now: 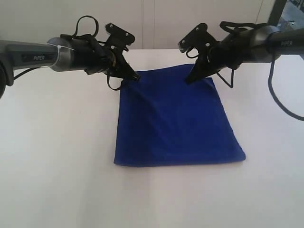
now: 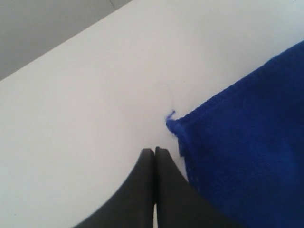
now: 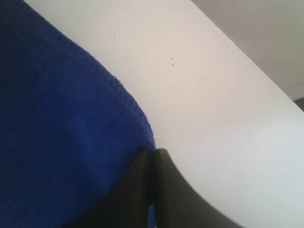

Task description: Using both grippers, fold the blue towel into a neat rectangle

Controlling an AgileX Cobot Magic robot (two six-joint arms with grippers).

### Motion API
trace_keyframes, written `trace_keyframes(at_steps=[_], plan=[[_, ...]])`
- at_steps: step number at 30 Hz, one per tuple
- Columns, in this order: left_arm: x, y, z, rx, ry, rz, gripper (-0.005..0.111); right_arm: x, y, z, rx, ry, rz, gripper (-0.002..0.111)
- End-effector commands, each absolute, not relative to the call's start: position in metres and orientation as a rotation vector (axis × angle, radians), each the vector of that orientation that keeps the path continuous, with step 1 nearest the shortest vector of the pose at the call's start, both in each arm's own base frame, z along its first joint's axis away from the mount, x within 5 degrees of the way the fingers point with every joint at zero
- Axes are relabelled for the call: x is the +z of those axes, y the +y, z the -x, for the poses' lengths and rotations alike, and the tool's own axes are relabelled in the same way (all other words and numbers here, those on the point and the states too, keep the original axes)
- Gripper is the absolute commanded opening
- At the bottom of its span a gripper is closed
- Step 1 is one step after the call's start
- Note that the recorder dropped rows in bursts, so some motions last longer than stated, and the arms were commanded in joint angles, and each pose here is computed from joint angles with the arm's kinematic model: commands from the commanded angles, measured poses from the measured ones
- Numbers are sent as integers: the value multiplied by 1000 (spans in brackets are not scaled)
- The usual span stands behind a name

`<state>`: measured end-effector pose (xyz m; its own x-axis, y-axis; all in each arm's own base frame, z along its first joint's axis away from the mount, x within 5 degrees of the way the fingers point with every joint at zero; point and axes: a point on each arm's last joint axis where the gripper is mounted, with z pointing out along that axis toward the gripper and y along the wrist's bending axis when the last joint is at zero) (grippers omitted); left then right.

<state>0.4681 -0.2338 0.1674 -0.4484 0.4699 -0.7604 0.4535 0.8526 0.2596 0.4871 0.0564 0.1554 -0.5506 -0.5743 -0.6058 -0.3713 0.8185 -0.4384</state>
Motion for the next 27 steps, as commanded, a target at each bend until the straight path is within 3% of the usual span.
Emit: trace_keyframes(at_steps=[1,4,7,11,15,27], plan=[[165,-234,-471,20,2097,-673,0,154,54,-491,-328,2191,694,0],[162,-234,-471,21,2103,-675,4,153,54,-491,-332,2188,703,0],[161,-234,-471,24,2106,-674,18,152,54,-491,-336,2188,710,3],[161,-233,-470,38,2111,-683,39,148,54,-491,-336,2194,713,24],[161,-231,-471,52,2115,-685,47,148,53,-492,-337,2195,710,49],[168,-207,-469,201,2246,-610,47,168,9,-500,-377,2319,376,49]])
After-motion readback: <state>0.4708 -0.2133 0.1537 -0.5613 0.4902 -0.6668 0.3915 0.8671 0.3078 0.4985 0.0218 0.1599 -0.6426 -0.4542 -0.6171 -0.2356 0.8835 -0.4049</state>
